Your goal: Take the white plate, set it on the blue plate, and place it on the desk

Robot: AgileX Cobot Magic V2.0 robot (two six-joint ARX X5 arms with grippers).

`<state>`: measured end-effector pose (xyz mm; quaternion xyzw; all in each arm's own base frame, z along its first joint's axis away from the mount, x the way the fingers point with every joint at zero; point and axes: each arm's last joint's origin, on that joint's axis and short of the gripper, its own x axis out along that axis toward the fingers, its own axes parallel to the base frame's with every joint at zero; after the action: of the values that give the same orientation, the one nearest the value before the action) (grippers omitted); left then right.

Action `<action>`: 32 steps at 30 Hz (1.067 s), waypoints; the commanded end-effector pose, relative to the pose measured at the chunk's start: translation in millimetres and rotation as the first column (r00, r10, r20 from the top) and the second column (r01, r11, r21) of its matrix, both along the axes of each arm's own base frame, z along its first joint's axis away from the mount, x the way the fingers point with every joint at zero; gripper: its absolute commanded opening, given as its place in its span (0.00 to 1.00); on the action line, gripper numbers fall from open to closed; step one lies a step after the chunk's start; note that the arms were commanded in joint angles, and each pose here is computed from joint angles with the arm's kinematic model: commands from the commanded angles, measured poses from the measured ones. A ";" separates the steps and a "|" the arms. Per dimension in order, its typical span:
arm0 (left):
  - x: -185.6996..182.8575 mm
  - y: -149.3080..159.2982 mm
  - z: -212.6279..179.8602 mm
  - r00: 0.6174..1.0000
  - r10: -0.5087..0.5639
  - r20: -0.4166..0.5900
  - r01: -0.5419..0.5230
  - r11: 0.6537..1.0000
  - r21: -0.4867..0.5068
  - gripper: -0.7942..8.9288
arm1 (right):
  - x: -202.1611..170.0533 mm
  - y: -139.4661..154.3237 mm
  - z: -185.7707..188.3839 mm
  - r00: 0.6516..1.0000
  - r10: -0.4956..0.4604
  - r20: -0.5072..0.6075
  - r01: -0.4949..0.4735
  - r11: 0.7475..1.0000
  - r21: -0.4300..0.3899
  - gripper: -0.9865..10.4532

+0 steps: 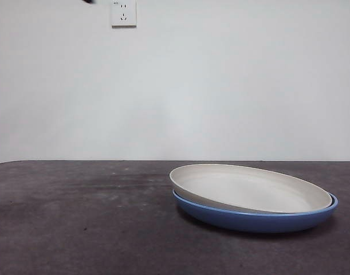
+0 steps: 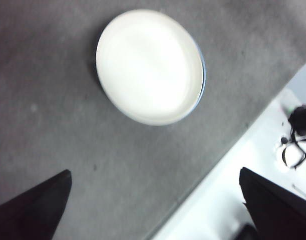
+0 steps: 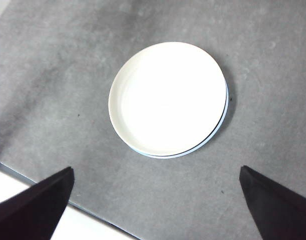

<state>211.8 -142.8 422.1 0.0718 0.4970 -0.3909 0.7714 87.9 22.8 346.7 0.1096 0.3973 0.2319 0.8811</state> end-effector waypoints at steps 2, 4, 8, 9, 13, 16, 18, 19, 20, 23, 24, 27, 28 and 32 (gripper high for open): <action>-33.7 28.1 4.3 0.995 0.018 0.098 -0.013 0.999 -0.051 0.70 | 9.0 1.4 2.3 1.000 -0.002 -0.019 0.002 1.000 0.001 0.63; -50.5 42.6 3.0 0.988 0.043 0.145 -0.031 0.996 -0.079 0.70 | 15.1 2.2 0.2 0.999 -0.001 -0.043 0.001 1.000 -0.003 0.63; -81.0 62.6 -0.3 0.968 0.071 0.241 -0.038 0.990 -0.137 0.70 | 29.1 3.9 -5.0 0.995 0.001 -0.096 -0.002 1.000 -0.012 0.63; -87.8 66.3 -2.2 0.962 0.073 0.262 -0.035 0.988 -0.148 0.70 | 33.0 4.4 -6.7 0.994 0.006 -0.107 -0.008 1.000 -0.017 0.63; -110.1 78.0 -13.1 0.949 0.079 0.305 -0.026 0.985 -0.172 0.70 | 48.2 6.3 -13.6 0.987 0.016 -0.158 -0.021 0.999 -0.030 0.63; -122.2 84.3 -22.2 0.940 0.060 0.336 -0.003 0.986 -0.168 0.70 | 60.3 7.8 -18.5 0.983 0.022 -0.180 -0.029 0.999 -0.036 0.63; -129.3 87.9 -27.5 0.931 0.054 0.362 0.011 0.985 -0.174 0.70 | 68.6 8.8 -21.7 0.981 0.023 -0.191 -0.030 0.999 -0.036 0.63; -132.8 89.7 -29.9 0.926 0.056 0.373 0.013 0.983 -0.180 0.70 | 73.2 9.4 -23.4 0.981 0.023 -0.194 -0.031 0.999 -0.036 0.63; -135.6 91.1 -31.6 0.924 0.059 0.378 0.014 0.982 -0.187 0.70 | 77.5 9.9 -25.1 0.980 0.023 -0.196 -0.031 0.999 -0.037 0.63; -143.3 95.1 -37.5 0.918 0.060 0.393 0.020 0.980 -0.198 0.70 | 91.5 11.7 -33.4 0.978 0.023 -0.207 -0.032 0.999 -0.037 0.63; -145.0 96.0 -38.9 0.917 0.061 0.394 0.021 0.980 -0.199 0.70 | 96.2 12.3 -37.8 0.976 0.024 -0.216 -0.033 0.999 -0.037 0.63; -147.6 97.3 -39.6 0.914 0.062 0.400 0.022 0.979 -0.202 0.70 | 110.8 14.1 -54.4 0.970 0.025 -0.241 -0.035 0.999 -0.036 0.63; -148.1 97.6 -39.4 0.914 0.063 0.402 0.022 0.979 -0.203 0.70 | 115.8 14.8 -61.1 0.968 0.025 -0.248 -0.035 0.999 -0.036 0.63; -148.7 97.9 -39.3 0.913 0.063 0.404 0.023 0.979 -0.204 0.70 | 137.2 17.3 -86.2 0.959 0.025 -0.281 -0.038 0.998 -0.041 0.63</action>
<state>62.6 -44.0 380.0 0.0604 0.2930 -0.4012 0.8658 218.3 38.3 262.6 0.1200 0.5285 0.2132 0.8129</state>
